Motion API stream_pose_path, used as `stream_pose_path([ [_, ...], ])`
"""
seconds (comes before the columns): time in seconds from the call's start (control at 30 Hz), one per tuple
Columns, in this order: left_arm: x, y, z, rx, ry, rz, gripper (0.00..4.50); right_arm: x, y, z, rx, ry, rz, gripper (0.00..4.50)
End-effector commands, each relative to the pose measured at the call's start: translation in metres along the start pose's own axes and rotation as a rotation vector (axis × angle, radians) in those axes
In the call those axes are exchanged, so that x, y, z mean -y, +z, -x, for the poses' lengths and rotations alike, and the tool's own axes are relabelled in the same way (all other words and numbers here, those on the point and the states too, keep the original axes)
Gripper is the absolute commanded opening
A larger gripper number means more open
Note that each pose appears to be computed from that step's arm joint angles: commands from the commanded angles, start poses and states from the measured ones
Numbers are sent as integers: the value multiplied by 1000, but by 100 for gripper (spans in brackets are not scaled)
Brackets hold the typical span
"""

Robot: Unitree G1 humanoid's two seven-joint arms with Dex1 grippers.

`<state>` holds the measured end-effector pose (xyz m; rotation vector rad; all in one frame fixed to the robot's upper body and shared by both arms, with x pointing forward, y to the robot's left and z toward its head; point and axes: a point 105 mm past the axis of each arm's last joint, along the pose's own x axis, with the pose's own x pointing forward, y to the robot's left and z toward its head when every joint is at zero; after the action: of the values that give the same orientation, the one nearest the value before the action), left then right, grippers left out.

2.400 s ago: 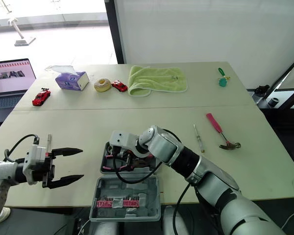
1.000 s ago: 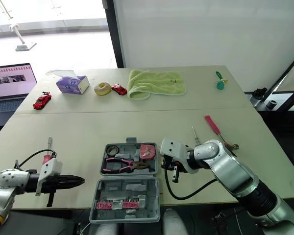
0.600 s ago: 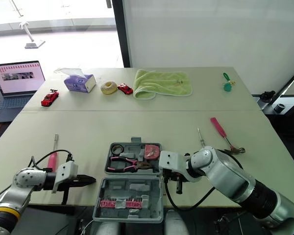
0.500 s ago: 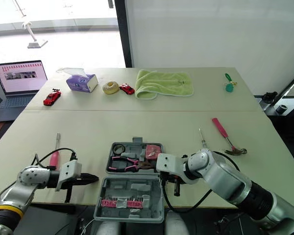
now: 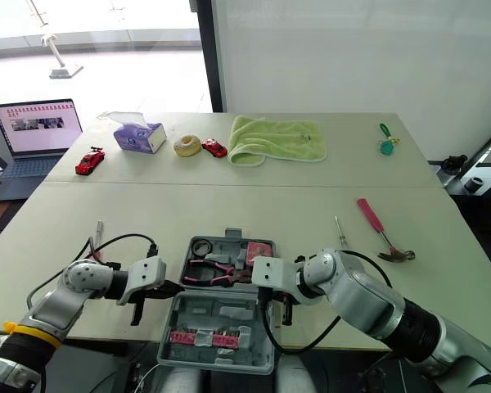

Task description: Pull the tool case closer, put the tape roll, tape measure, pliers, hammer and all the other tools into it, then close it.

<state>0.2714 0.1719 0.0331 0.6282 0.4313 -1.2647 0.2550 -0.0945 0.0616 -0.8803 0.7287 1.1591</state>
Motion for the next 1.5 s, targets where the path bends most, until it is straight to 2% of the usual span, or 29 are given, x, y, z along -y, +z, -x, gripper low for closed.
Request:
stream_pose_path([
  [0.03, -8, 27, -4, 45, 19, -67, 7, 6, 17, 1, 37, -23, 36, 0],
  [0.27, -11, 35, -5, 48, 27, -52, 7, 13, 28, -1, 59, -31, 36, 0],
  [0.47, -23, 34, 2, 34, 62, -45, 7, 42, 32, -2, 54, -101, 41, 0],
  [0.77, -34, 9, 9, -7, 109, -13, 7, 63, 33, -6, 53, -139, 38, 0],
  [1.03, -41, -13, 13, -43, 148, -10, 7, 63, 35, -5, 58, -142, 29, 0],
  [1.27, -56, 0, 4, -5, 175, -35, 7, 65, 33, -4, 48, -153, 22, 0],
  [1.5, -53, 12, -5, 18, 134, -62, 7, 67, 29, -3, 37, -173, -4, 0],
])
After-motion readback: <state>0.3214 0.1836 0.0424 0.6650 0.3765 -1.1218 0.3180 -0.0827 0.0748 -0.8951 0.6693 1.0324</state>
